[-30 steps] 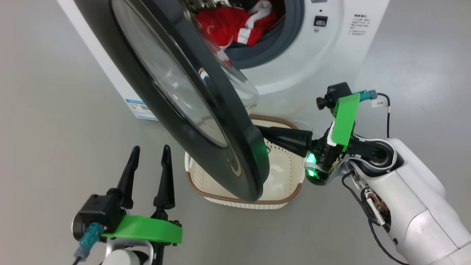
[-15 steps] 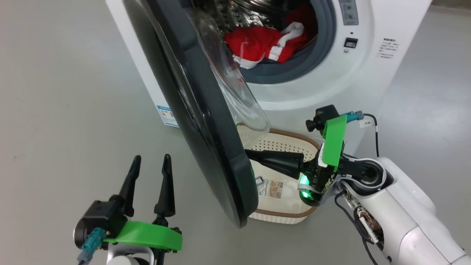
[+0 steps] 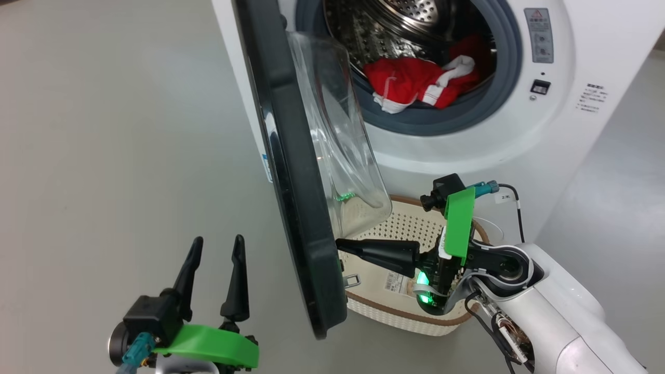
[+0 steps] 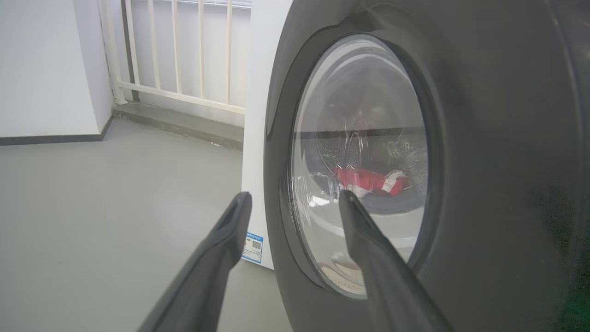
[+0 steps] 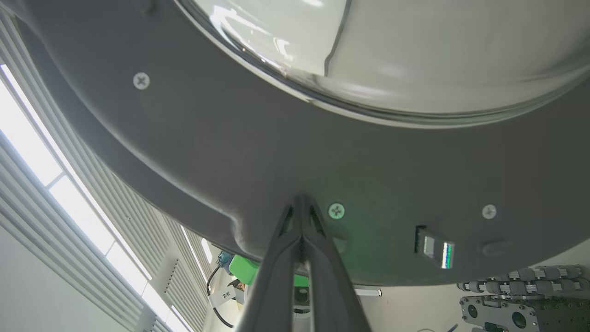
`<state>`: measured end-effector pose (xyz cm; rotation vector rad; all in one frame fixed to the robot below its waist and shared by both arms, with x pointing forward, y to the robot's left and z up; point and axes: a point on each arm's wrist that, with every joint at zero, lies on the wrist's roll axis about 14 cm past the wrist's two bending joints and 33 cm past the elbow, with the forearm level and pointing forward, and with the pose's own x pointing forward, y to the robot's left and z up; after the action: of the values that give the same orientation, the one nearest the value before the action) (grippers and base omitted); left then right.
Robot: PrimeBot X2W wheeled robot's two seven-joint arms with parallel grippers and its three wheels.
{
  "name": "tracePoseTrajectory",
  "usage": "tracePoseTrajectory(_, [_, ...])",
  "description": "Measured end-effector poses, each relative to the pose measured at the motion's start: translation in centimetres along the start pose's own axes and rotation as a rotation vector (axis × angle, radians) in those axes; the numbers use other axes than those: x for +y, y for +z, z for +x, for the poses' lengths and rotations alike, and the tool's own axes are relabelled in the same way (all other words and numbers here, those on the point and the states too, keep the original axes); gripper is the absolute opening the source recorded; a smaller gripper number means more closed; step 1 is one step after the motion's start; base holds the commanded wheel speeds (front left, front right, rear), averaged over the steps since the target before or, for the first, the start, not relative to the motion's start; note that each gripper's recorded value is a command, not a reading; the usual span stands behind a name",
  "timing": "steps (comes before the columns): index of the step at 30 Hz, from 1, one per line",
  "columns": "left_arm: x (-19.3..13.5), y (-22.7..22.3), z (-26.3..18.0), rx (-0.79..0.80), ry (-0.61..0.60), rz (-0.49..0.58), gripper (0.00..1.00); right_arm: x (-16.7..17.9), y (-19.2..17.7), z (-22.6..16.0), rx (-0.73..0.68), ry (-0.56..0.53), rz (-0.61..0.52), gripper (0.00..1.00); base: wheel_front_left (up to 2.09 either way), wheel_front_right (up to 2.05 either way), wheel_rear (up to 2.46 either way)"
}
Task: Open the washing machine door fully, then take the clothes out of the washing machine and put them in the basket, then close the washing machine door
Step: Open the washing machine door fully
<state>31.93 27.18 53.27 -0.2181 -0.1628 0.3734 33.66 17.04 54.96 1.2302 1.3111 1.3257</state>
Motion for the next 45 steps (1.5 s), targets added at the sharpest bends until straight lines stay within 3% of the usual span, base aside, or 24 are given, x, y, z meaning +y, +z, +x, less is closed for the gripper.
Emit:
tracePoseTrajectory(22, [3.3,0.7,-2.3,-0.016,0.092,0.014,1.0,-0.6,-3.0,3.1,0.136,-0.024,0.003,0.0,0.0,0.0,0.0])
tracePoseTrajectory(33, [3.3,0.7,-2.4,-0.015,0.093,0.013,1.0,-1.0,-2.0,3.1,0.06,-0.053,-0.019,0.0,0.0,0.0,0.0])
tracePoseTrajectory(34, [3.2,0.6,-2.4,-0.013,0.09,0.012,1.0,-0.9,-1.7,3.1,0.041,-0.051,-0.023,0.1,0.0,0.0,0.0])
tracePoseTrajectory(35, [3.1,0.6,-2.4,-0.012,0.087,0.011,1.0,-0.7,-1.4,3.1,0.022,-0.046,-0.026,0.43,0.0,0.0,0.0])
tracePoseTrajectory(36, [3.0,0.6,-2.4,-0.013,0.084,0.01,1.0,-0.4,-1.1,3.1,0.006,-0.041,-0.031,0.98,0.0,0.0,0.0])
tracePoseTrajectory(45, [2.7,0.8,-2.4,-0.021,0.07,0.006,1.0,-0.7,0.5,1.6,-0.127,-0.061,-0.084,1.0,0.0,0.0,0.0])
